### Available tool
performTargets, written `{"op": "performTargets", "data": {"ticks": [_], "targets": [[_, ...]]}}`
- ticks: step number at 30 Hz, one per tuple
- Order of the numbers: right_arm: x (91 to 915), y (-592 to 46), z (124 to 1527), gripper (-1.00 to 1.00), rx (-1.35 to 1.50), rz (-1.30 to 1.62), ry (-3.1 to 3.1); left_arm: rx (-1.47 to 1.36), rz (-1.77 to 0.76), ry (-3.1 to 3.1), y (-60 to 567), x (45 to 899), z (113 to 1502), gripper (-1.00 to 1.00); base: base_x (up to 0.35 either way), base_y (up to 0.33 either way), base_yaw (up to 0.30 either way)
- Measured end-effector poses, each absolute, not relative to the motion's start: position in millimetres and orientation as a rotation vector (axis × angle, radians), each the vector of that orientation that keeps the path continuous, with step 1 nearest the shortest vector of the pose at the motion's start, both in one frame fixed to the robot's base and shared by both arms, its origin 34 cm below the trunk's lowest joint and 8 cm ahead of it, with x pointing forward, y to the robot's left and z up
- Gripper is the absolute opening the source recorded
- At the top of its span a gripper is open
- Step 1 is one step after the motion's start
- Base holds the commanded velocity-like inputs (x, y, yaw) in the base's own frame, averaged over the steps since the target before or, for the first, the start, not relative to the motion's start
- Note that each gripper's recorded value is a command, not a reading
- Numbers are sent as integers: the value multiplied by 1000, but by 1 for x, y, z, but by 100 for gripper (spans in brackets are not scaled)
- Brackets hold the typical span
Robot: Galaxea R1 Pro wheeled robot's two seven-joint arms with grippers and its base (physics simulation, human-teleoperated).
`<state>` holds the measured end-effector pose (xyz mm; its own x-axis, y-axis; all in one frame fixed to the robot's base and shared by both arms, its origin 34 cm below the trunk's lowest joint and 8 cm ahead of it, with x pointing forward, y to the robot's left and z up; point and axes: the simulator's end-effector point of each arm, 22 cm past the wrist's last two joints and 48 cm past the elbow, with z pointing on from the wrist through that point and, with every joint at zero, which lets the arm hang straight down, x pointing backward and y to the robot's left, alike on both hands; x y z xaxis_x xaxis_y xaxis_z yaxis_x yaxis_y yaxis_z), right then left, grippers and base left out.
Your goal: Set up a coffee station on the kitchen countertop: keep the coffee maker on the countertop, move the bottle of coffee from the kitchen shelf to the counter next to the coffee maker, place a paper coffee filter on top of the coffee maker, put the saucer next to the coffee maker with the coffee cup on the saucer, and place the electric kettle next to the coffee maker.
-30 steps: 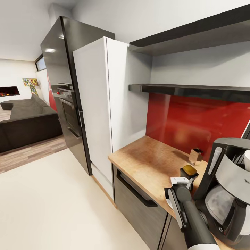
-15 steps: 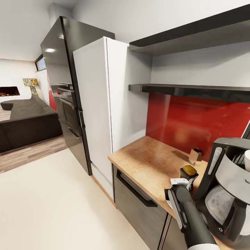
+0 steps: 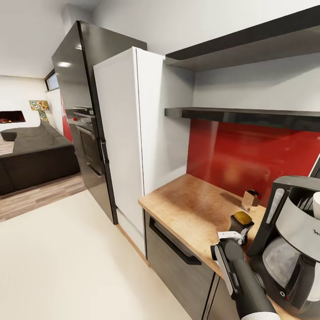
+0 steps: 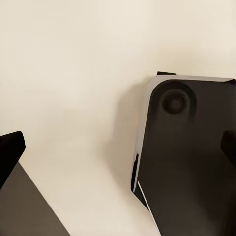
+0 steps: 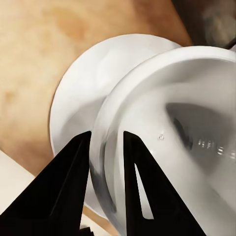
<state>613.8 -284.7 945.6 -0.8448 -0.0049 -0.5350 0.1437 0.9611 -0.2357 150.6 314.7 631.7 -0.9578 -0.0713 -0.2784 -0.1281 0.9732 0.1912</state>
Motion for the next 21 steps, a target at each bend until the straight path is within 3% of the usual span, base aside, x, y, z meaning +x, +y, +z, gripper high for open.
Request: {"op": "performTargets", "data": {"ticks": [17, 18, 21], "targets": [[614, -285, 945, -100, 98, -362, 2555, -148, 298, 2848, 314, 151, 632, 100, 4, 0, 0], [614, -285, 945, 100, 98, -363, 2555, -148, 299, 2848, 314, 151, 632, 100, 0, 0, 0], [614, -285, 945, 100, 97, -361, 2555, -147, 298, 2848, 313, 151, 632, 100, 0, 0, 0]]}}
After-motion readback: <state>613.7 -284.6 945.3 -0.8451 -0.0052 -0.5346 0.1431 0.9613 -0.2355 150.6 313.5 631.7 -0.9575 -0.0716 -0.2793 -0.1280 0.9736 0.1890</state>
